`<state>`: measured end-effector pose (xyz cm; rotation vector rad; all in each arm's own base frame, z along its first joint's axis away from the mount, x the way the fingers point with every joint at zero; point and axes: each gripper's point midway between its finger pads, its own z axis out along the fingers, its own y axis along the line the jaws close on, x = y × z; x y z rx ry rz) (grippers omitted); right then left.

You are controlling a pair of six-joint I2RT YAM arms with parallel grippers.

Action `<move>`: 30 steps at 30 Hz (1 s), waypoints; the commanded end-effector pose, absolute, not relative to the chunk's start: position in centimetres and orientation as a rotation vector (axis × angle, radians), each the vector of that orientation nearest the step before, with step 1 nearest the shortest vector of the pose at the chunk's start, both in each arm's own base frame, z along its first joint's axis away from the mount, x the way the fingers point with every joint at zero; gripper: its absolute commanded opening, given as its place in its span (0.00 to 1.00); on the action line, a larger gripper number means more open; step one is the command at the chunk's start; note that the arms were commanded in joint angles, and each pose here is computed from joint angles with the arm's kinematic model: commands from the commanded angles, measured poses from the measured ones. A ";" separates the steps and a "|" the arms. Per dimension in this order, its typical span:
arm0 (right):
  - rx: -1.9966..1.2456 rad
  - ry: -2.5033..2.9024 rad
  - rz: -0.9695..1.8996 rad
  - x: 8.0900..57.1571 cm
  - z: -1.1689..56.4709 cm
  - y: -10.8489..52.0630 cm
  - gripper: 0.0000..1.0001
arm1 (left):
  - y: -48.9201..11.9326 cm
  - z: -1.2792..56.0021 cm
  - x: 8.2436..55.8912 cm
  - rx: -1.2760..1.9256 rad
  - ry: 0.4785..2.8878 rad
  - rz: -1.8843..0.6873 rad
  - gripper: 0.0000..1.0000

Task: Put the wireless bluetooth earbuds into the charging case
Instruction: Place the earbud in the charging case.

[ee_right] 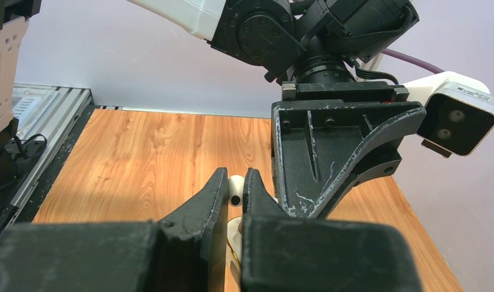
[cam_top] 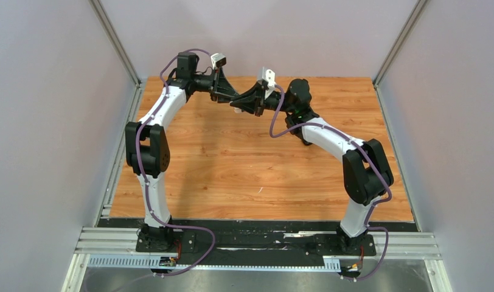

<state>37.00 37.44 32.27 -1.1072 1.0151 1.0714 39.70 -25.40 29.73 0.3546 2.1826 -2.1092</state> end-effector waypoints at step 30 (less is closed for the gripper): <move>-1.061 0.994 1.068 36.8 34.4 36.1 0.03 | -25.0 34.3 38.2 0.522 2.078 -2.102 0.00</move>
